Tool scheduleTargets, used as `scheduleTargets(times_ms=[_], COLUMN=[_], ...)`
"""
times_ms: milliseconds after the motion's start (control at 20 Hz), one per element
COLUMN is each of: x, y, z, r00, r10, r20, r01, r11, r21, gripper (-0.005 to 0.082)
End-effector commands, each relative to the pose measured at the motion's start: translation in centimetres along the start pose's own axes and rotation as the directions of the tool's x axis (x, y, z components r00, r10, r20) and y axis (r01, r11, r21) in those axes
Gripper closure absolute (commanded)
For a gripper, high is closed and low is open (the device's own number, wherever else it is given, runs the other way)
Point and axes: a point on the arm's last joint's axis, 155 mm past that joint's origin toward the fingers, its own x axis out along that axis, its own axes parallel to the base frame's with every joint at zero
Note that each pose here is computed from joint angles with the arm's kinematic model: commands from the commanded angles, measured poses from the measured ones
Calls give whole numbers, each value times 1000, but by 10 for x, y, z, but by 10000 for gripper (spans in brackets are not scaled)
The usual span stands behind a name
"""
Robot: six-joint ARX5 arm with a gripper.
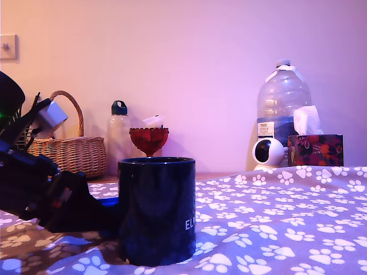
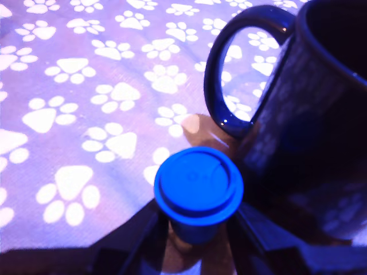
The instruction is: Pick the coffee capsule and then drop it inside the coffee cup in front of you
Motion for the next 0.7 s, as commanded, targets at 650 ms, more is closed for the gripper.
scheduleTargets(times_ms=[650], x=[-56], y=[-31], z=[57], r00=[997], r10=[-6], r20=[72], r01=[3], r11=[999], r21=[37], gripper=[615])
